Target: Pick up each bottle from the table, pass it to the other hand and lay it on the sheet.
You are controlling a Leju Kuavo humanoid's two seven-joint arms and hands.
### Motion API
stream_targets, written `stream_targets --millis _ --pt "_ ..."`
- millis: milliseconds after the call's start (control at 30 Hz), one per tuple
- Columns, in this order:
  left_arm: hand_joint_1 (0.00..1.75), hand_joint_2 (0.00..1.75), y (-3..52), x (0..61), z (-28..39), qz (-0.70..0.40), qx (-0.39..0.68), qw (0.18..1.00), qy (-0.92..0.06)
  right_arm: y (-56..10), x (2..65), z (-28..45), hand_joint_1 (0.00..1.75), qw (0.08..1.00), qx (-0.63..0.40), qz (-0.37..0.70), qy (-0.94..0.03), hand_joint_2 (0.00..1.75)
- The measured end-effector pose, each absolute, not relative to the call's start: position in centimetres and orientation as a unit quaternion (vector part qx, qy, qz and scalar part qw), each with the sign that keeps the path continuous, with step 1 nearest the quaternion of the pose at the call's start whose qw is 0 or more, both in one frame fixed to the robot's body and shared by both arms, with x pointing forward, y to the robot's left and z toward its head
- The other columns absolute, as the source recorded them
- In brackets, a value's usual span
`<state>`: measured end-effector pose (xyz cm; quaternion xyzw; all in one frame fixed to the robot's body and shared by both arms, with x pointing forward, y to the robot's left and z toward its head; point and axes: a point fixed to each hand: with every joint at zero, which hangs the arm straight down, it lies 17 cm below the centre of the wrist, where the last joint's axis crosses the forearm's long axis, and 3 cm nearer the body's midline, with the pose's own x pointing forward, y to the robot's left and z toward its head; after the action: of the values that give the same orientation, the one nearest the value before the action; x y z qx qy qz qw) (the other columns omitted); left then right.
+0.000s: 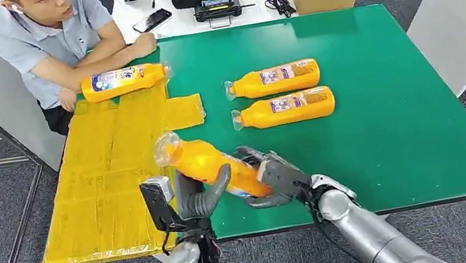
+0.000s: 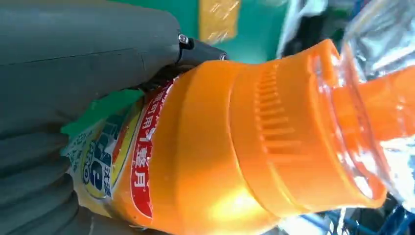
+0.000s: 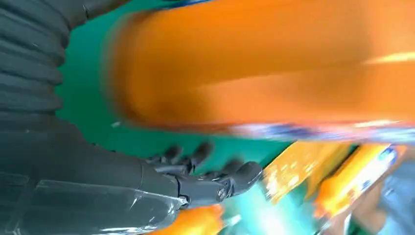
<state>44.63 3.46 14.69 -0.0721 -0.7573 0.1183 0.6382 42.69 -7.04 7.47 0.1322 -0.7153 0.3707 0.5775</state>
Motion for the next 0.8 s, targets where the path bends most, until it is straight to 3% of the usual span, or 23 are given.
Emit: stream_targets --millis 133,300,600,700,800 --pt "1.75 1.75 3.2 43.2 20.4 -0.048 0.073 0.485 -0.87 -8.6 42.6 6.5 0.0 0.579 0.104 0.356 -0.726 1.75" --pt "1.75 1.75 5.2 42.5 23.7 -0.183 0.247 0.353 -0.884 -8.8 42.5 7.2 0.0 0.573 0.111 0.33 -0.742 1.75" --pt "1.75 1.75 10.8 42.7 26.8 -0.166 0.347 0.321 -0.866 -8.6 42.8 7.7 0.0 0.576 0.116 0.312 -0.747 1.75" --pt "1.75 1.75 10.2 43.3 26.8 -0.238 0.424 0.292 -0.823 -8.4 42.7 8.0 0.0 0.574 0.124 0.308 -0.749 1.75" --pt "1.75 1.75 9.9 46.3 23.1 -0.291 0.469 0.343 -0.76 -7.9 42.7 8.4 0.0 0.57 0.134 0.308 -0.75 1.75"
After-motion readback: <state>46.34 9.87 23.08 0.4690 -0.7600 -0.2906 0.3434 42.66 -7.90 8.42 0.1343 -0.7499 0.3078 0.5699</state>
